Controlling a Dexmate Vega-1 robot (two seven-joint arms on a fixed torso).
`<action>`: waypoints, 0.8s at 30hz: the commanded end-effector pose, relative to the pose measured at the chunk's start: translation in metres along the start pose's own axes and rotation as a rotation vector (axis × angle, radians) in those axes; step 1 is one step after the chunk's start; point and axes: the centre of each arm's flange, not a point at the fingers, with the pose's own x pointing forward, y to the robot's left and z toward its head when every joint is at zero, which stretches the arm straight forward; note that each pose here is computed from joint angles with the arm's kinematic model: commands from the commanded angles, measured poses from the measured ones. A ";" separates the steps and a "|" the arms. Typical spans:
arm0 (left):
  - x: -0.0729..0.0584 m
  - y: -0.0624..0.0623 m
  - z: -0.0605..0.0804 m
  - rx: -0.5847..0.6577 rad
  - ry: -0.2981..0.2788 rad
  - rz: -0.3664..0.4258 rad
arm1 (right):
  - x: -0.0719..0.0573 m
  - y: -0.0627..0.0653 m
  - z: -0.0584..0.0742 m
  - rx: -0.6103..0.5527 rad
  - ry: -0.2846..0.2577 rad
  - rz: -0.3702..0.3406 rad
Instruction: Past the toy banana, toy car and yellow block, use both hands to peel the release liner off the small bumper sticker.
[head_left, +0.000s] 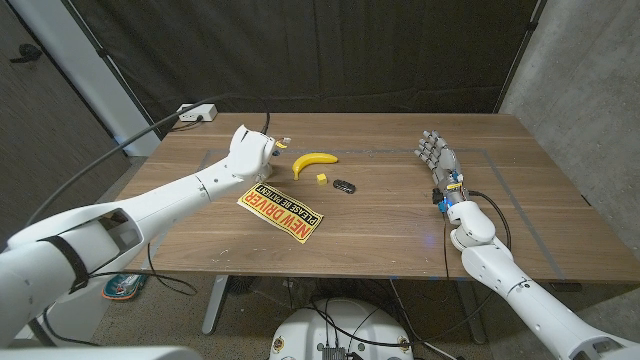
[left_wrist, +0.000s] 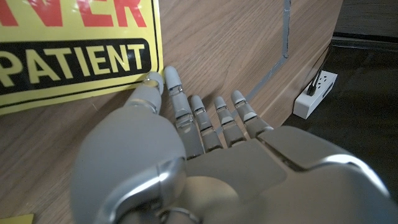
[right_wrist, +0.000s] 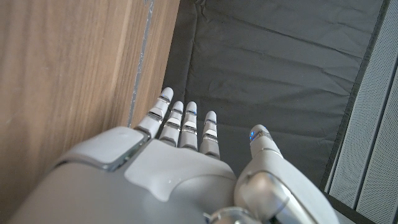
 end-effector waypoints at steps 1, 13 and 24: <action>0.000 -0.007 0.006 0.044 0.025 0.064 | -0.005 0.001 0.002 -0.014 -0.010 -0.011; -0.007 -0.022 0.004 0.001 0.027 0.275 | -0.009 0.003 0.006 -0.017 -0.023 -0.014; -0.017 -0.013 0.001 -0.054 -0.063 0.150 | -0.007 0.005 0.009 -0.009 -0.022 -0.013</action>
